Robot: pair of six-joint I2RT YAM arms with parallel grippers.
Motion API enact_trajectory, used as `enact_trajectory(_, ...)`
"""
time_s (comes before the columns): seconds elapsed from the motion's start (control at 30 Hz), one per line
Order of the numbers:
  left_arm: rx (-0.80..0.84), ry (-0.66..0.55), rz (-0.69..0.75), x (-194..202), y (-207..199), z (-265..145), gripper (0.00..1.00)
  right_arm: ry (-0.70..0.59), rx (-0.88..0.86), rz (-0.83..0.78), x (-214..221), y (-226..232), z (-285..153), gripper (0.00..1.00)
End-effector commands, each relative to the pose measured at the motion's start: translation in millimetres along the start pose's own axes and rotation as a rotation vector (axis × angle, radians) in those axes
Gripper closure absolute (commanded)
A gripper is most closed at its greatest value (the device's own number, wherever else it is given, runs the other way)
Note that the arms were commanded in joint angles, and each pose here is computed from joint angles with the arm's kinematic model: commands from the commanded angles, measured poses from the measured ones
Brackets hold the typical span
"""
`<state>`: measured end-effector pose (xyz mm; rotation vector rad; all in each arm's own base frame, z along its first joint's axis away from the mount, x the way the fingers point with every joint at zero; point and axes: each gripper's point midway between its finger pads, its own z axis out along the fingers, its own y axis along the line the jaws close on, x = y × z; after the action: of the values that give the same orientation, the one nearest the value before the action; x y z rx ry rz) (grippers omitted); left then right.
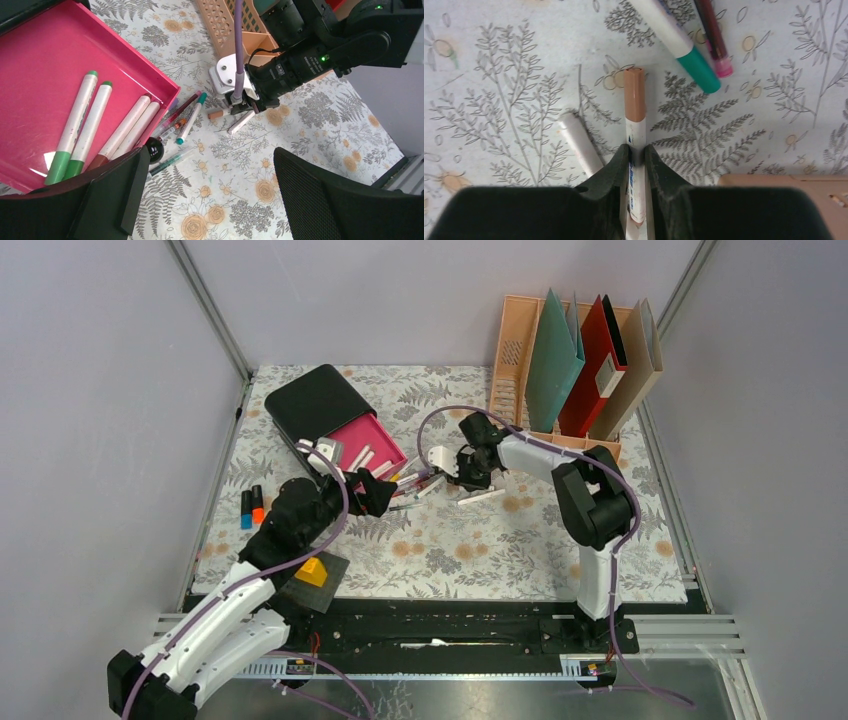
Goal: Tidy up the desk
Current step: Pick up the stationery from the center of the board.
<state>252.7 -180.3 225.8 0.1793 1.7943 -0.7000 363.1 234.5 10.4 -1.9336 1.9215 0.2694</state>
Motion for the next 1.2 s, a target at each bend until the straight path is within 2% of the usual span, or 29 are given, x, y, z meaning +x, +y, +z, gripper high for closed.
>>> enact_trajectory(0.0,0.072,-0.06,-0.041,-12,-14,4,0.01,-0.069,0.004,0.046,-15,9,-17,1.0)
enact_trajectory(0.47,0.422,-0.08,-0.307,7,-66,15,0.01,-0.314,0.017,0.158,-71,20,-80,1.0)
enact_trajectory(0.87,0.523,-0.138,-0.438,1,-83,24,0.01,-0.608,-0.156,0.28,-119,64,-145,1.0)
enact_trajectory(1.17,0.524,-0.197,-0.493,-7,-95,43,0.01,-0.803,-0.249,0.393,-120,60,-173,1.0)
